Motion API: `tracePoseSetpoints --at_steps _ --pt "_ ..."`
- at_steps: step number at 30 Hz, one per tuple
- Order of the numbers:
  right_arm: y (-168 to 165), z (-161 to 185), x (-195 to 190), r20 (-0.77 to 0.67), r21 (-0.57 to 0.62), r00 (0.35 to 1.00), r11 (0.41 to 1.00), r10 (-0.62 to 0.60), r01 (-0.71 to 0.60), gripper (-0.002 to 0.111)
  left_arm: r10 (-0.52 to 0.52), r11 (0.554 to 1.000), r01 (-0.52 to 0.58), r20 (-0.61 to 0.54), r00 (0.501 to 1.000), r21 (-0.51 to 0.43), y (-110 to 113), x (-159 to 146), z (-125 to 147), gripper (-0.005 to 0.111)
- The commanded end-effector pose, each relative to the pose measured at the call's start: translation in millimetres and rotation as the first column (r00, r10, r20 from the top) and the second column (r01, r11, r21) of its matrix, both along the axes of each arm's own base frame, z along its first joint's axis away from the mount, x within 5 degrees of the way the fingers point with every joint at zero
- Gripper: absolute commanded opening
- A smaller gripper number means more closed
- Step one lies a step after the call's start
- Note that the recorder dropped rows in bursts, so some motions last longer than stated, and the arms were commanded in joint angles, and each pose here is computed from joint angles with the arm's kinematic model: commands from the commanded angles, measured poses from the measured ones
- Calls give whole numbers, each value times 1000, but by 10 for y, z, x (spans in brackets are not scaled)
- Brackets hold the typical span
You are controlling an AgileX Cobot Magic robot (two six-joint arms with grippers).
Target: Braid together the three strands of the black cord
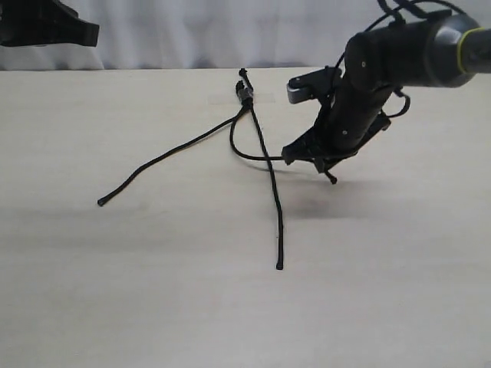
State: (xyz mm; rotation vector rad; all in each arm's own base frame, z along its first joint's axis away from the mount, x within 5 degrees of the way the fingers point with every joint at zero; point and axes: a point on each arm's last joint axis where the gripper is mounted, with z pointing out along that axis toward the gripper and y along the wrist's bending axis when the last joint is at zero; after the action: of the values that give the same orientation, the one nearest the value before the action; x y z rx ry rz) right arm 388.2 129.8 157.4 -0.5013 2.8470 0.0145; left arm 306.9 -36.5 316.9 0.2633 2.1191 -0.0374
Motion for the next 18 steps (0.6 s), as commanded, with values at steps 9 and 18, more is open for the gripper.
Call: tracePoseSetpoints --at_steps 9,18 --pt "162 -459 -210 -126 102 990 993 66 -53 4 10 1000 -10 13 1000 -14 6 -12 -3 0" --pt "883 -417 -597 -115 141 936 938 332 -315 4 10 1000 -10 9 1000 -15 6 -14 -6 0"
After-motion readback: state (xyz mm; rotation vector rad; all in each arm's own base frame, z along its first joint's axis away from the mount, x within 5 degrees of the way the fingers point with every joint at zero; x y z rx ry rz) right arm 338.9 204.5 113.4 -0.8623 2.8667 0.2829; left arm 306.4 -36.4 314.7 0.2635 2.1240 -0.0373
